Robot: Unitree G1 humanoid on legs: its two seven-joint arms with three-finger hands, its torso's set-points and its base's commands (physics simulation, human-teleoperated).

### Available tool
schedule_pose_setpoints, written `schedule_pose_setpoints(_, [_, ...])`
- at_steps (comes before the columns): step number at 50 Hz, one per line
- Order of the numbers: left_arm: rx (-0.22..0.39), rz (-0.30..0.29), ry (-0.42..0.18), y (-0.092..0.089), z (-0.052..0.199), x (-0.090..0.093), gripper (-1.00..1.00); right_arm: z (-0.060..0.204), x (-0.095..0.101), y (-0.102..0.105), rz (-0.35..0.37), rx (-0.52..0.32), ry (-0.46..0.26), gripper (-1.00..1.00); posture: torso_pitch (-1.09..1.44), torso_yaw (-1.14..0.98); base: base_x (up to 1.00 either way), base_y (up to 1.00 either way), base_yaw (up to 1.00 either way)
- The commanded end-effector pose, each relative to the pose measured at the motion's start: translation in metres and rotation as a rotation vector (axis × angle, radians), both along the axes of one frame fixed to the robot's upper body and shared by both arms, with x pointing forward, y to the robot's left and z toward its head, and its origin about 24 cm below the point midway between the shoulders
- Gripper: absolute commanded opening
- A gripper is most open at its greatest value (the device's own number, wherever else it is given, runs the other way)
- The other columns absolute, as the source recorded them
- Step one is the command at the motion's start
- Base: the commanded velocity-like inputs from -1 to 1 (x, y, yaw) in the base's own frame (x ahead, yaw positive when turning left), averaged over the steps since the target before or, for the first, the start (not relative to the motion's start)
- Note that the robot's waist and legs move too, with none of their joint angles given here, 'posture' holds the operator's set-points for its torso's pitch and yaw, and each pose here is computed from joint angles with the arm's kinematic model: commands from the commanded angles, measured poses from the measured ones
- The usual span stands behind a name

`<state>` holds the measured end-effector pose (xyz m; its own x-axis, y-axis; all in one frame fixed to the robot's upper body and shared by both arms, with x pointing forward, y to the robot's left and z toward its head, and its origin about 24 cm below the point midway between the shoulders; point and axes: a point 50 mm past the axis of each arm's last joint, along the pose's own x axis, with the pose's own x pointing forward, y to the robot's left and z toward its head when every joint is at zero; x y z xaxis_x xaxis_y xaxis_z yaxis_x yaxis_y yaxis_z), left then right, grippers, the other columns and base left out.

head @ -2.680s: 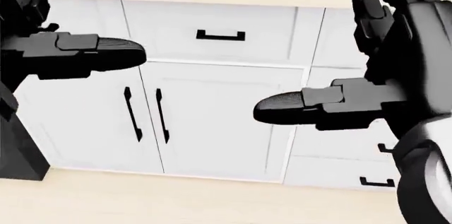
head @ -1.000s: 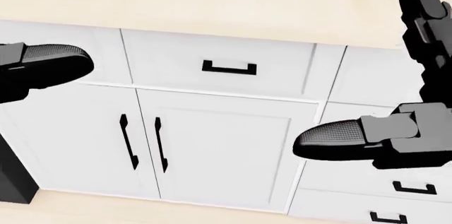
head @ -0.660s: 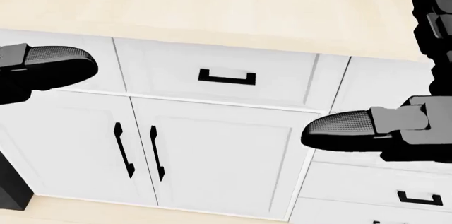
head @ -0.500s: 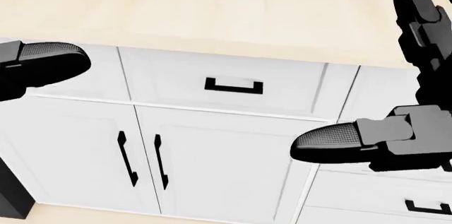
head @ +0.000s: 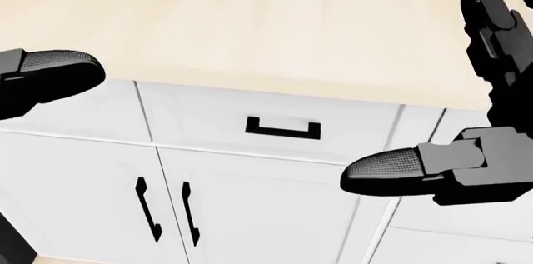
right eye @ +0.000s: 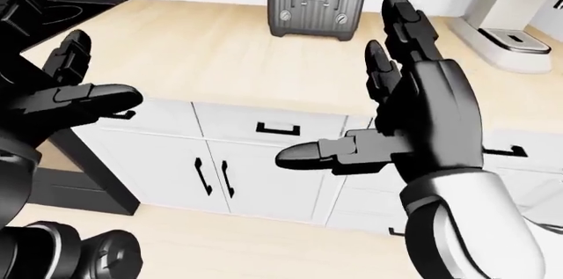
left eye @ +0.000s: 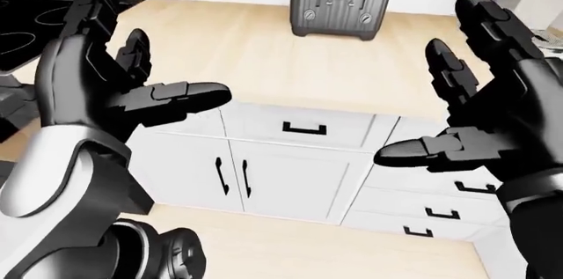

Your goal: Push down the lever of the toaster to turn it on.

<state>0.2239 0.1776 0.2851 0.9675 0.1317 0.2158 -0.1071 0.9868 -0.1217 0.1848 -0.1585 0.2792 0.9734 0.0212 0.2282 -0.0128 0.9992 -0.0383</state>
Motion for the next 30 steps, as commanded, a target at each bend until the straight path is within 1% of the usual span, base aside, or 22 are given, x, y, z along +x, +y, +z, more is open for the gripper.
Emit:
schedule_pose_setpoints(1, [0.027,-0.036,-0.054,-0.0069,0.0095,-0.0036,1.00,0.0114,-0.0020,-0.0064,-0.044,0.032,-0.070,1.00,0.00,0.00,0.18,0.00,0.00])
schedule_pose_setpoints(30, [0.028,-0.035,-0.053,-0.0068,0.0089,-0.0044,1.00,0.0110,-0.0016,-0.0063,-0.044,0.030,-0.070,1.00,0.00,0.00,0.18,0.00,0.00])
